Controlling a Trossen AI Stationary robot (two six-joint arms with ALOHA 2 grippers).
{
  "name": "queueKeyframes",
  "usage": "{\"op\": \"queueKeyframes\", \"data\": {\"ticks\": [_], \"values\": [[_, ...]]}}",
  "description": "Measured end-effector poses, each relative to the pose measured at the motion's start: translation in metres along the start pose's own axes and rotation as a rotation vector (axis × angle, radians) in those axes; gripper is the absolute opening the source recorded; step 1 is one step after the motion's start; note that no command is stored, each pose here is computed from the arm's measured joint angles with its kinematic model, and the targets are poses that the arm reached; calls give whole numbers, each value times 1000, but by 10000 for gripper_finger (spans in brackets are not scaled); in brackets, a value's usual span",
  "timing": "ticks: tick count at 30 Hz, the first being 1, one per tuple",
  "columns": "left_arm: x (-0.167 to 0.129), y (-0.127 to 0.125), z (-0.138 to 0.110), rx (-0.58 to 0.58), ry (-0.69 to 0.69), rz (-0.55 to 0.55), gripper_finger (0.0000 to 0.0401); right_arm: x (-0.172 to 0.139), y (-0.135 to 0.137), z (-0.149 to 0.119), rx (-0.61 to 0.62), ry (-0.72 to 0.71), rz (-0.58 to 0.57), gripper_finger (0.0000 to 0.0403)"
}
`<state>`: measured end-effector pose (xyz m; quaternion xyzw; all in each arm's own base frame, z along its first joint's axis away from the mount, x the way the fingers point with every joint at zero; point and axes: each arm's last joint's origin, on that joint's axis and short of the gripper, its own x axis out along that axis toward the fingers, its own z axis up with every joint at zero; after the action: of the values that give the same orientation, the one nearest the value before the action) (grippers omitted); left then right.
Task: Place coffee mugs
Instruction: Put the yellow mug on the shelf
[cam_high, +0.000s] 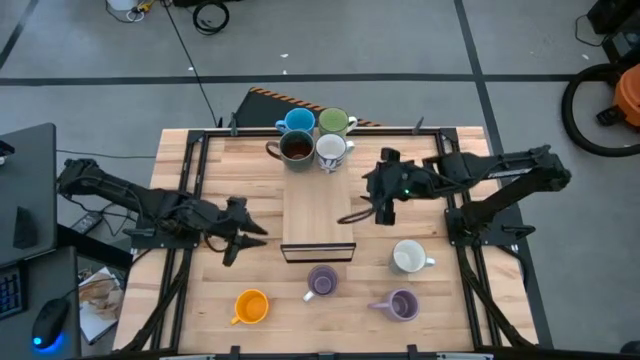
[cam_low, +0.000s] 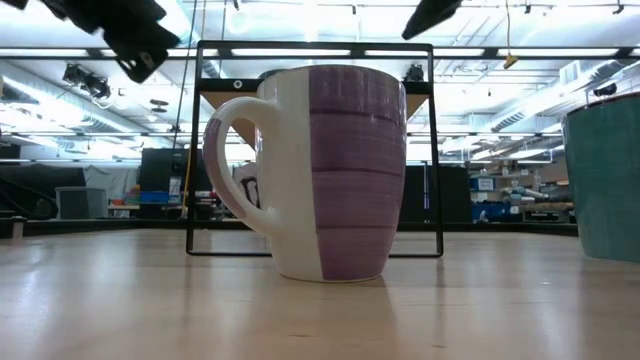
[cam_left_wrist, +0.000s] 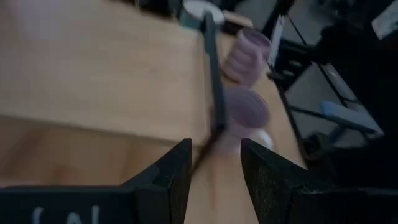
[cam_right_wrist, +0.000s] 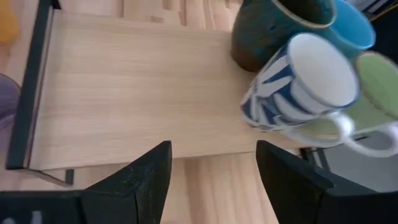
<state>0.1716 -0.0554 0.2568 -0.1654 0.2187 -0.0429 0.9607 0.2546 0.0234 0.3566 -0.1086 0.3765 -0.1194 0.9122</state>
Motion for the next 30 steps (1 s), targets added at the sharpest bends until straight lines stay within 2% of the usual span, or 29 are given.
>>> {"op": "queueKeyframes", "data": {"ticks": [8, 15, 20, 26, 30], "values": [[7, -37, 12, -176, 197, 2, 143, 13, 20, -35, -12, -138, 32, 240], [15, -74, 25, -366, 319, 32, 142, 16, 31, -62, -8, -216, -72, 240], [30, -106, 36, -433, 395, 54, 142, 24, 40, -82, -23, -283, -71, 240], [47, -133, 42, -517, 492, 138, 142, 23, 41, -92, -7, -376, -112, 240], [64, -145, 35, -630, 574, 156, 142, 25, 42, -99, 21, -432, -108, 240]]}}
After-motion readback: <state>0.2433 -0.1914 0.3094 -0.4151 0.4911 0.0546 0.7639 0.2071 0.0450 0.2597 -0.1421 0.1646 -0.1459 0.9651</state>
